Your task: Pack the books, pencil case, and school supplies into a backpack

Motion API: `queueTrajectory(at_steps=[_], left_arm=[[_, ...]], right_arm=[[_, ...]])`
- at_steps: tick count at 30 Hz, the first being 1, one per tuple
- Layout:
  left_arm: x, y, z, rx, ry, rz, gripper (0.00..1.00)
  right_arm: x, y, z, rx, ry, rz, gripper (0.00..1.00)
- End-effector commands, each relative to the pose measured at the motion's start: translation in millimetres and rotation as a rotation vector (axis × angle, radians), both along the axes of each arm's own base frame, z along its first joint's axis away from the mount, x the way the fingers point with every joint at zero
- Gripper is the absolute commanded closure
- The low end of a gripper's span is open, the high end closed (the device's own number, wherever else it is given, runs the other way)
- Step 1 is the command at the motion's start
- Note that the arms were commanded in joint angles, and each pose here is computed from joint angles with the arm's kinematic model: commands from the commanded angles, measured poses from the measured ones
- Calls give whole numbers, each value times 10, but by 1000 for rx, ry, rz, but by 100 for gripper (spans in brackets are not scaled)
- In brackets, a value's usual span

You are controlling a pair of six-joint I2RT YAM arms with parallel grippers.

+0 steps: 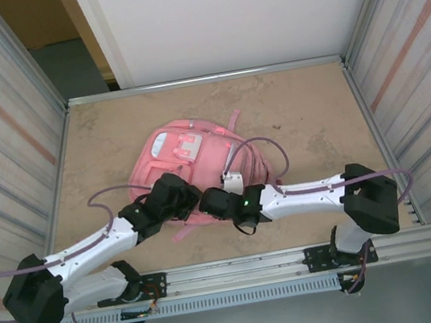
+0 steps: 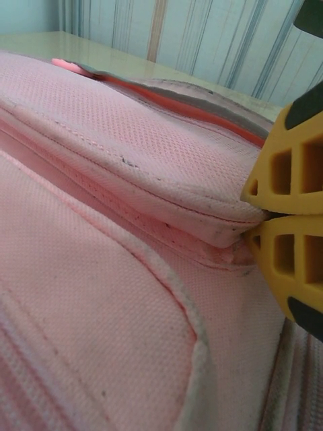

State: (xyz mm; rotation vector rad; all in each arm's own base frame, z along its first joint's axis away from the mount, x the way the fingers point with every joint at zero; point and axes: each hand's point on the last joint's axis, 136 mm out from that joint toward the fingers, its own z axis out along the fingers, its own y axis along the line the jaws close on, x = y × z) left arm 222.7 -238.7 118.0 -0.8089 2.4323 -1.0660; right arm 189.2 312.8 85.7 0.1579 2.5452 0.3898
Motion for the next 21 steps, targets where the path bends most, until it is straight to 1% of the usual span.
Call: queueTrajectory(at_steps=[1,3,5,8,11,18,20,21], left_arm=[[-100,-57,210,-51,-37,-48,100],[-100,-8,215,-41,-43,-33,100],[-107,22,227,-39,-51,-26,100],[-114,60,232,-37,-56,-15,100],[-128,84,235,-34,-54,-12,100],[-150,109,221,-38,-51,-9,100],[-151,121,223,-37,-54,-6,100],[-148,134,218,-31,-57,-2,100]], right_arm=[[96,-327,35,-103,-75,-30,71],[90,-340,77,-121,-96,18,75],[86,-324,103,-137,-112,69,76],[98,-302,113,-153,-122,107,80],[109,-252,155,-152,-135,154,82],[166,-203,333,-153,-185,242,95],[170,-215,361,-163,-189,262,100],[166,-228,366,-171,-191,273,100]])
